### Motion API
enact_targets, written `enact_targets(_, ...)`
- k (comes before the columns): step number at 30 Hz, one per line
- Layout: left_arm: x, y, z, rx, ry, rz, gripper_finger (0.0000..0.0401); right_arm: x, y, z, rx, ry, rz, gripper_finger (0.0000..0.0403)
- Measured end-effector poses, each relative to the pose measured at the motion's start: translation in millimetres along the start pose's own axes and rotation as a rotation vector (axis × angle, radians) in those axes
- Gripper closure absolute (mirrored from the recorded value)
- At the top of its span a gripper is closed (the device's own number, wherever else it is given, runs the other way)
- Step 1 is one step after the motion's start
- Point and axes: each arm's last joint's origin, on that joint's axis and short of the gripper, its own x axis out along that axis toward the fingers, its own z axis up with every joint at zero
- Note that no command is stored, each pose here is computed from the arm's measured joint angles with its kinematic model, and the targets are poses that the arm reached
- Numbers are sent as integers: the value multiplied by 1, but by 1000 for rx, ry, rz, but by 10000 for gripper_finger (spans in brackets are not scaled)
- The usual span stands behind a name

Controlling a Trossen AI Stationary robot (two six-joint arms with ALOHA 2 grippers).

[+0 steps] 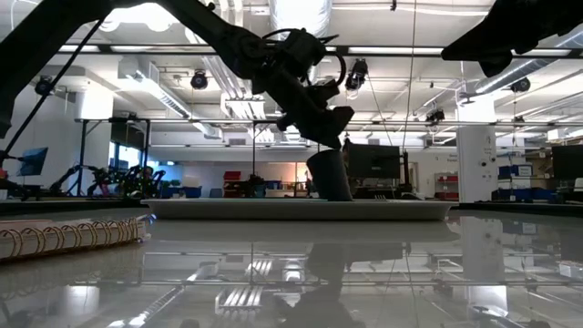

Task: Pick and place plate/cup/fork/spoon on tray
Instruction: Put the black cup to the right of the green plate on the gray food tray

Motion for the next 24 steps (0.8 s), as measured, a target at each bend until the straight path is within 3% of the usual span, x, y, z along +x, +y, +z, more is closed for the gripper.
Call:
enact_targets(6,0,0,1,141,-14,1,398,0,0,0,0,0,0,394)
enact_targets(15,-3,-9,2,312,-21,-8,401,0,0,0,2,1,0,394)
enact_targets(24,-6,-14,0,329,-1,-52,401,0,0,0,2,2,1,394)
